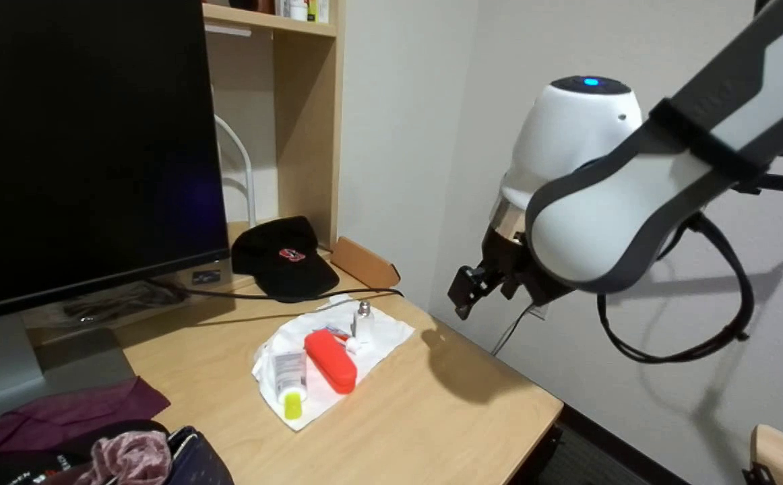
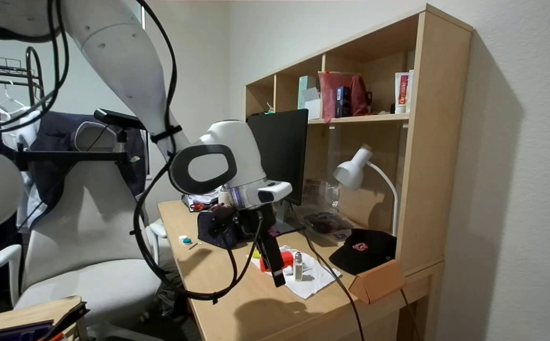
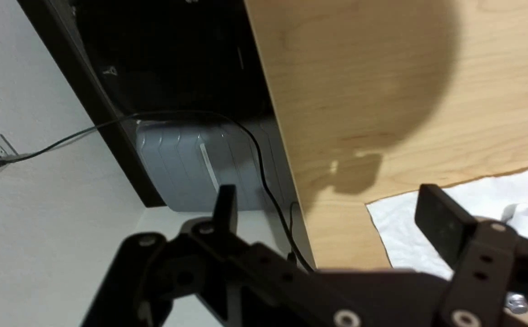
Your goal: Pick up the small white bottle and move it to the right
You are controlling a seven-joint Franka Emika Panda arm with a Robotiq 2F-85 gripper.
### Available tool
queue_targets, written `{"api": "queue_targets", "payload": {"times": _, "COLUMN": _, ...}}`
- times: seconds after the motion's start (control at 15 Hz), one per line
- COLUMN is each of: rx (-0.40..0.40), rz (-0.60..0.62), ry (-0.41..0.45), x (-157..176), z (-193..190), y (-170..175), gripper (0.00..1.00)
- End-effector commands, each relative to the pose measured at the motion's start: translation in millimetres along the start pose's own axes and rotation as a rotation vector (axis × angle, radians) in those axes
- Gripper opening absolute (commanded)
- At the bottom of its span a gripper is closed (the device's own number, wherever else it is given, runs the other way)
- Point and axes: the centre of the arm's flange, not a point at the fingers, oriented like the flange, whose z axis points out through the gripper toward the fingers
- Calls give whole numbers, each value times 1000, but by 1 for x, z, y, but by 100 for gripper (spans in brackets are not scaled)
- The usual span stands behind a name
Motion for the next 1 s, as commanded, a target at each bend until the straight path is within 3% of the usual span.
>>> {"api": "queue_targets", "payload": {"times": 0.0, "rx": 32, "rz": -128, "ry": -140, "x": 35, "z": -53, "y": 5, "gripper": 100}}
{"api": "queue_targets", "payload": {"times": 0.07, "rx": 9, "rz": -56, "ry": -78, "x": 16, "z": -13, "y": 10, "gripper": 100}}
{"api": "queue_targets", "payload": {"times": 0.47, "rx": 33, "rz": -37, "ry": -79, "x": 23, "z": -14, "y": 8, "gripper": 100}}
{"api": "queue_targets", "payload": {"times": 0.93, "rx": 140, "rz": 223, "ry": -137, "x": 70, "z": -30, "y": -64, "gripper": 100}}
